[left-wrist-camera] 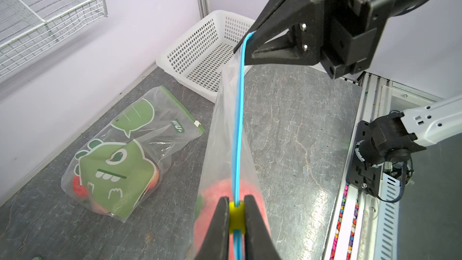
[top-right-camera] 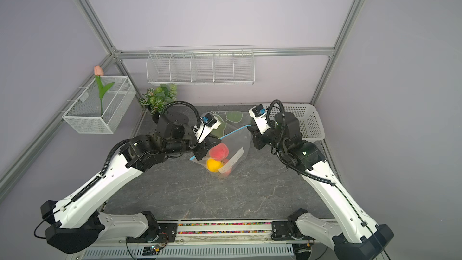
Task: Place the peach in a zip-top bag and seal the zipper
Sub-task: Zip the zipper on the zipper food storage bag.
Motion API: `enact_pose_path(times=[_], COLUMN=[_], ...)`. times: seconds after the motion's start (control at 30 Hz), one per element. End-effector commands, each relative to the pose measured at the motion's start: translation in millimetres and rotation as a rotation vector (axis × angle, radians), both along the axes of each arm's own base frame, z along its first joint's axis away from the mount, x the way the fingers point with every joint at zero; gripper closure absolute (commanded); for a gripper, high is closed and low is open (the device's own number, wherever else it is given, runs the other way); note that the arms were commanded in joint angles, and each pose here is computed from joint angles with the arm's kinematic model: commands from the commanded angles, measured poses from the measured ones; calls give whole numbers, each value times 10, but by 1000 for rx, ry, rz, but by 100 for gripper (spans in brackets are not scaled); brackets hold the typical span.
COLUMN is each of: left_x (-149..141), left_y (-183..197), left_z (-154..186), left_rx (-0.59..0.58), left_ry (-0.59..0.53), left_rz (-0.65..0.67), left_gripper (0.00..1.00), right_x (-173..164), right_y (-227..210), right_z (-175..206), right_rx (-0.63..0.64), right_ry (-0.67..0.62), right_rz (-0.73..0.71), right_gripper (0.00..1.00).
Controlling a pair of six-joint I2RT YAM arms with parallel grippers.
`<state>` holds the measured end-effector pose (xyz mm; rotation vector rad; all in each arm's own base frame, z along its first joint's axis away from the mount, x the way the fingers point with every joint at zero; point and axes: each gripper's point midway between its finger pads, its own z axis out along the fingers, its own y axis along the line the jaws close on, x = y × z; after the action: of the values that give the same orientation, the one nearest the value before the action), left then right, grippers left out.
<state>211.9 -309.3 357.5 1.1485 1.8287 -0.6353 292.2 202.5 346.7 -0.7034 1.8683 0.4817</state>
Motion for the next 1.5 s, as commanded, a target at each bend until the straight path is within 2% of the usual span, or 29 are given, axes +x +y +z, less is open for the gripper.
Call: enact_pose_path(times=[0.0,0.87,1.47], left_x=[-72,-105,-112], left_y=[124,194,225], left_z=[-21,-47,-69], left_rx=[20,20,22], left_ry=[10,15,17], left_rz=[12,25,35], left_gripper=[87,87,86], right_x=[143,275,287], right_y=[-284,-887,-947], right_z=[19,-10,-57], right_rx=[0,38,53], right_ry=[-2,8,31], right_rz=[-170,-486,-507], right_gripper=[93,93,93])
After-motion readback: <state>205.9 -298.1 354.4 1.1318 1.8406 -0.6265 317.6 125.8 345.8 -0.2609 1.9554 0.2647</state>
